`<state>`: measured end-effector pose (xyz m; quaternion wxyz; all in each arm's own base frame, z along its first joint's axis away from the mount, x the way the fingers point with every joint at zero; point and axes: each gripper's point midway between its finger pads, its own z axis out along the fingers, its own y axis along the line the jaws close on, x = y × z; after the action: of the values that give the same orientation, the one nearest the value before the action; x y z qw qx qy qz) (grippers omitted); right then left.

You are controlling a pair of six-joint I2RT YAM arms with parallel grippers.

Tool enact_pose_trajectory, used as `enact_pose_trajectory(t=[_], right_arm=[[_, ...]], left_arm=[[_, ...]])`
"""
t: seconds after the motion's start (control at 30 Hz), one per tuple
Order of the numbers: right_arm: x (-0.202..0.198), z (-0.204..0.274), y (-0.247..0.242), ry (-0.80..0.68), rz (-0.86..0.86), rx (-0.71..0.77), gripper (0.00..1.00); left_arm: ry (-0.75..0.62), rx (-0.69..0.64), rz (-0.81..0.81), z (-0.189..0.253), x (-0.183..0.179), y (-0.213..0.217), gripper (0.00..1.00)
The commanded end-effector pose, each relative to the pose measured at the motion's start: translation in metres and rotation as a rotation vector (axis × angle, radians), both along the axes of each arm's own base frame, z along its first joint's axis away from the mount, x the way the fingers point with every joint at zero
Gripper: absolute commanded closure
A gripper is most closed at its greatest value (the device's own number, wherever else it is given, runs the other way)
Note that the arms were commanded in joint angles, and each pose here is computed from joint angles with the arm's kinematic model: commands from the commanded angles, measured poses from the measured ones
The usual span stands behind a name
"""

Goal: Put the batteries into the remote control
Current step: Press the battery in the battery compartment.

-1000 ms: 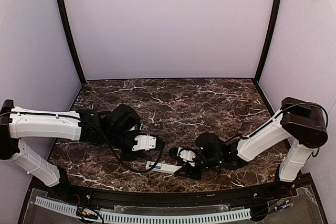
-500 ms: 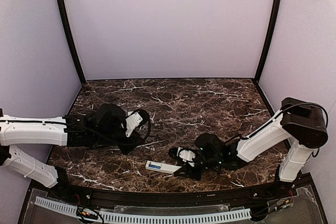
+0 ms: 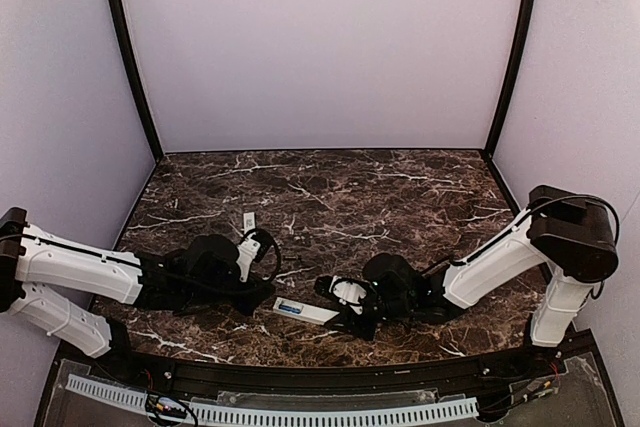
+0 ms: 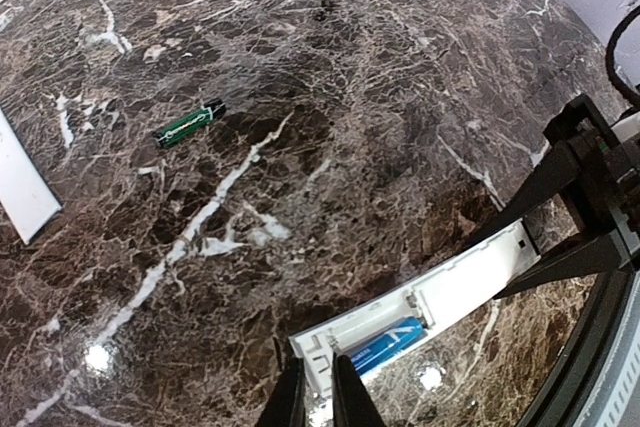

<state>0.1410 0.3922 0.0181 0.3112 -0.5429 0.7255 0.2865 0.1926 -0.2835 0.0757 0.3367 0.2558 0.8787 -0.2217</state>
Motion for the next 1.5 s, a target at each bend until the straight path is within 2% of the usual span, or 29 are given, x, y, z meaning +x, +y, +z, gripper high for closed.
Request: enact_pose_trajectory(t=[0.0,0.13,0.4,0.7,0.93,1.47], right_arm=[[-0.003,-0.045,-0.033,0.044,-0.059,-0.187,1.00],[-0.001,-0.044,-0.032,0.054,-0.082,-0.185,1.00],[0.001,-0.044,-0.032,0.058,-0.098,-0.194,1.00],[0.002,-0.046,-0.033,0.065,-0.112,-0.206,1.00],[0.002,-0.045,-0.032,0.066,-0.110,-0.203,1.00],[0.001,-0.045,-0.033,0.068,-0.104,-0.204,1.00]], left_arm=[[0.047,-0.190,0.005,0.020,-0.008,-0.024,0.90],[0.093,-0.222,0.032,0.020,-0.016,-0.026,0.89],[0.144,-0.189,0.112,0.007,-0.015,-0.017,0.86],[0.237,-0.162,0.162,-0.009,-0.017,-0.021,0.89],[0.230,-0.134,0.223,-0.011,-0.011,-0.013,0.89],[0.200,-0.070,0.222,-0.014,-0.003,-0.017,0.88]])
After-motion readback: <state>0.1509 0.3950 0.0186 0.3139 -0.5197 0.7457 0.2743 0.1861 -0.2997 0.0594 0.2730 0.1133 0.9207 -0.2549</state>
